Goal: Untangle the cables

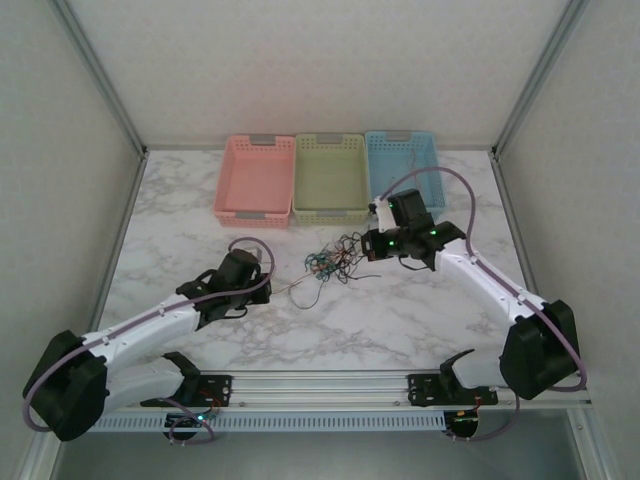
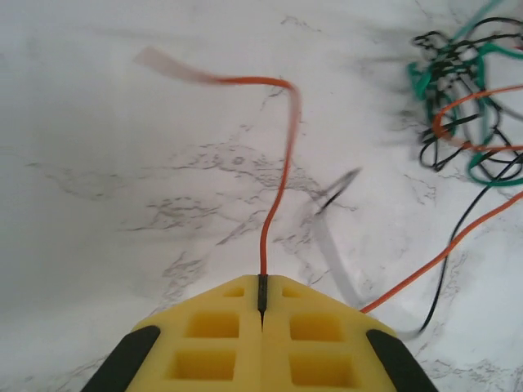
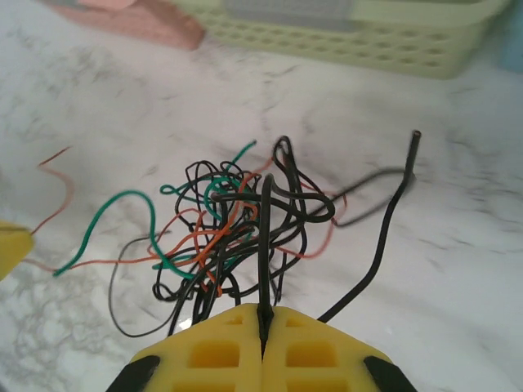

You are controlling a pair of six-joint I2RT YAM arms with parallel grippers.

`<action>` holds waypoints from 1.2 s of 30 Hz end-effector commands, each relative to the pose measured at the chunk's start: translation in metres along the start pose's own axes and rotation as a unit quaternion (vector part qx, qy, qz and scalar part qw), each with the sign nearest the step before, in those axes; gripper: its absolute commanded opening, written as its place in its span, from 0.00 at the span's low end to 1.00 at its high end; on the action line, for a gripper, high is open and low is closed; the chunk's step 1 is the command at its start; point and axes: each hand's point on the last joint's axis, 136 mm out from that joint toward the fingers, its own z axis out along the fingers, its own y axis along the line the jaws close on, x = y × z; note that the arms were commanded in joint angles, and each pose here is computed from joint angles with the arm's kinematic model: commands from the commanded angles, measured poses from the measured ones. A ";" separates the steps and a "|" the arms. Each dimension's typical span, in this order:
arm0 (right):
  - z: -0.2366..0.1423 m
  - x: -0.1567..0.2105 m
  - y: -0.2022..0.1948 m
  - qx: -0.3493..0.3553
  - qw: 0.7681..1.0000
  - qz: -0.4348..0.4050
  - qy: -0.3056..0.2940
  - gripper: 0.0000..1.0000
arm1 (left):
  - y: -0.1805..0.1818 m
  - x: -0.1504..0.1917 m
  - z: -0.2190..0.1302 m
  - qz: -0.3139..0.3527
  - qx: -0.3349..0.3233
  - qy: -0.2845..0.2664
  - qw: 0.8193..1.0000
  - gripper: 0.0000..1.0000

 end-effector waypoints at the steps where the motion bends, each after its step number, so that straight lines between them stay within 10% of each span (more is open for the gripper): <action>1: -0.015 0.002 -0.017 0.042 0.999 0.019 -0.010 0.00 | 0.016 -0.008 -0.016 -0.010 -0.039 -0.018 0.999 0.00; 36: 0.007 0.045 -0.127 0.228 0.964 0.122 0.064 0.00 | 0.015 -0.119 -0.309 -0.002 -0.033 -0.293 0.956 0.00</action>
